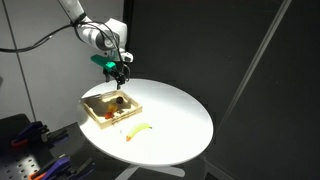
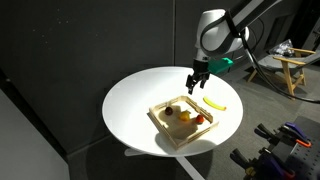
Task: Move the toy plum from the tray to the table
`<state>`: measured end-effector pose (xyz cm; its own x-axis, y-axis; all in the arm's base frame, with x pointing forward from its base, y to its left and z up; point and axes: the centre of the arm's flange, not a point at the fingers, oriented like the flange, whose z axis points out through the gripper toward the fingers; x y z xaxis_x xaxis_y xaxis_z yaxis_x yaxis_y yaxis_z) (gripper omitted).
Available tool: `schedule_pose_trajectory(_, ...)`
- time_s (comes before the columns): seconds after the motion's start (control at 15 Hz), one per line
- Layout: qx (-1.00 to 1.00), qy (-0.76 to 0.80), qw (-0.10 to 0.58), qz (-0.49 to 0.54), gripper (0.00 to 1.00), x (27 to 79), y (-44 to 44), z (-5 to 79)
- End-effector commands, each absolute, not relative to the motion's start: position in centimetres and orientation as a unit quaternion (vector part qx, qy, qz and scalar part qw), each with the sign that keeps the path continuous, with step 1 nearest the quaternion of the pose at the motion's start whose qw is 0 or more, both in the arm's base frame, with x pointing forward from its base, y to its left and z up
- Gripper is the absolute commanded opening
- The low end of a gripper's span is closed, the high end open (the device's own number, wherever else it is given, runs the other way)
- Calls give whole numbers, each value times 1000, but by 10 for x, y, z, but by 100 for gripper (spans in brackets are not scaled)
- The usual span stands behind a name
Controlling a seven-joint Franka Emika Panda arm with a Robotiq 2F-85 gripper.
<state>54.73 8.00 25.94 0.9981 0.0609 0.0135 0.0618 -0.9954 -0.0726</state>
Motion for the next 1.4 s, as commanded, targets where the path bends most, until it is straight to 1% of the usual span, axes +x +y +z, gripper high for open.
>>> schedule_pose_trajectory(0.0, -998, -40, 35, -21, 100, 560, 92, 248)
schedule_pose_trajectory(0.6, -998, -38, 36, -31, 100, 586, 104, 211)
schedule_pose_trajectory(1.33, -999, -36, 18, -23, 100, 620, 108, 172)
